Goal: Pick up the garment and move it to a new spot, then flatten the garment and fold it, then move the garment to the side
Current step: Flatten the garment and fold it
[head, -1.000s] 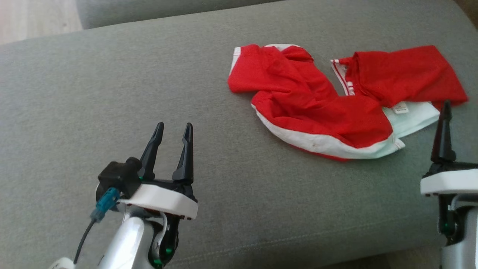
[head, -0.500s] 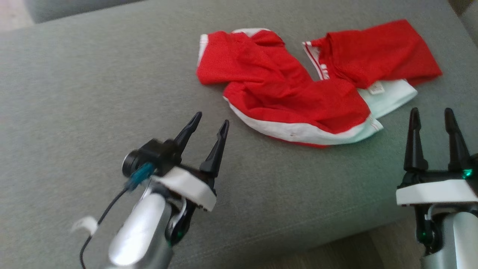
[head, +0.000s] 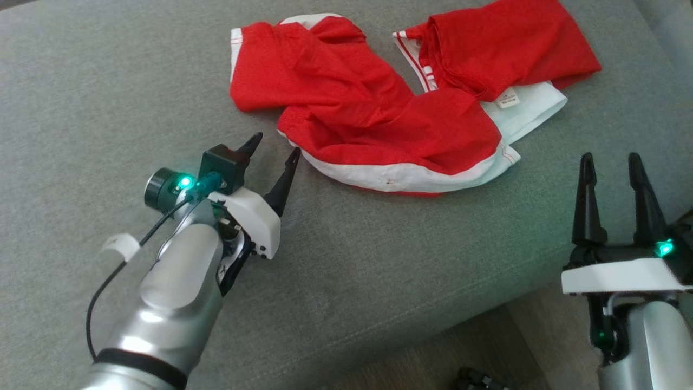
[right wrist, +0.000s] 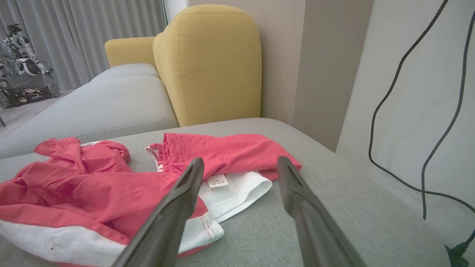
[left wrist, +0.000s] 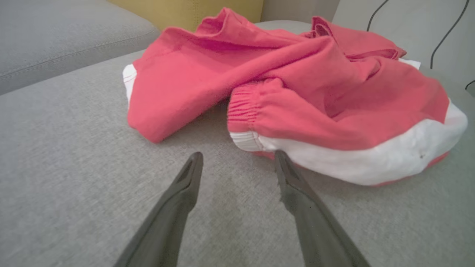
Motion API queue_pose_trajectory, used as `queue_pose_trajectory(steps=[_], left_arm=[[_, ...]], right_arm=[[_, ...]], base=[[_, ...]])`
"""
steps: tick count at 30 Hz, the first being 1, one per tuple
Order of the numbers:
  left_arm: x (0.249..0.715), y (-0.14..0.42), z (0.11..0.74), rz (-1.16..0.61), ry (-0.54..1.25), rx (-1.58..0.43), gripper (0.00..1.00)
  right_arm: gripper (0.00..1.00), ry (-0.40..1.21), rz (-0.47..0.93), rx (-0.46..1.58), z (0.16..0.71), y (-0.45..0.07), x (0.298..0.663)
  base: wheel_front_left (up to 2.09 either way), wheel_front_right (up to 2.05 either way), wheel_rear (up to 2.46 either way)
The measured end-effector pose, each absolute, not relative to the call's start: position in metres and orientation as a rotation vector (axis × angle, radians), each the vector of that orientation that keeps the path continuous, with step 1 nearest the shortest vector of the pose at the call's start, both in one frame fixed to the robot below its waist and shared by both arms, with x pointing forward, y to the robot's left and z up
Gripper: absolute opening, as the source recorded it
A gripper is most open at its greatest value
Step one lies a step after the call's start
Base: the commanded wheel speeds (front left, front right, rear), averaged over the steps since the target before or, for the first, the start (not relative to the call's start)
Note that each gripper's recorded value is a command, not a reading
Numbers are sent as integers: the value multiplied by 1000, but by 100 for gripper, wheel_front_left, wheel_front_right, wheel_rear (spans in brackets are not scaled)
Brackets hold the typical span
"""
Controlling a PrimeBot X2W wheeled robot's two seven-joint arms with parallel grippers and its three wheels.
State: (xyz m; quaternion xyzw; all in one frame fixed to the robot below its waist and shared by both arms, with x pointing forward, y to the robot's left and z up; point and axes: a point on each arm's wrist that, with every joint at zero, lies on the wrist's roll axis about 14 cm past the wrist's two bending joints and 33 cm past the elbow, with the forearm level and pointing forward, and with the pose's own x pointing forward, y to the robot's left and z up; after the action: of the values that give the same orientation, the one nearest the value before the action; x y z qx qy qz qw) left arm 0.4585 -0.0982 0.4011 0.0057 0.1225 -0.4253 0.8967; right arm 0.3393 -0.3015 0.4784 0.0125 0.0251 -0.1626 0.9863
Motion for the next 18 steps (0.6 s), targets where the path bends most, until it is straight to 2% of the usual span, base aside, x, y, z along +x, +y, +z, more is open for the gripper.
queue_pose_trajectory(steps=[18], left_arm=[[466, -123, 418, -950, 185, -18, 100]], right_arm=[[100, 73, -337, 20, 469, -304, 340]], base=[[0, 0, 0]])
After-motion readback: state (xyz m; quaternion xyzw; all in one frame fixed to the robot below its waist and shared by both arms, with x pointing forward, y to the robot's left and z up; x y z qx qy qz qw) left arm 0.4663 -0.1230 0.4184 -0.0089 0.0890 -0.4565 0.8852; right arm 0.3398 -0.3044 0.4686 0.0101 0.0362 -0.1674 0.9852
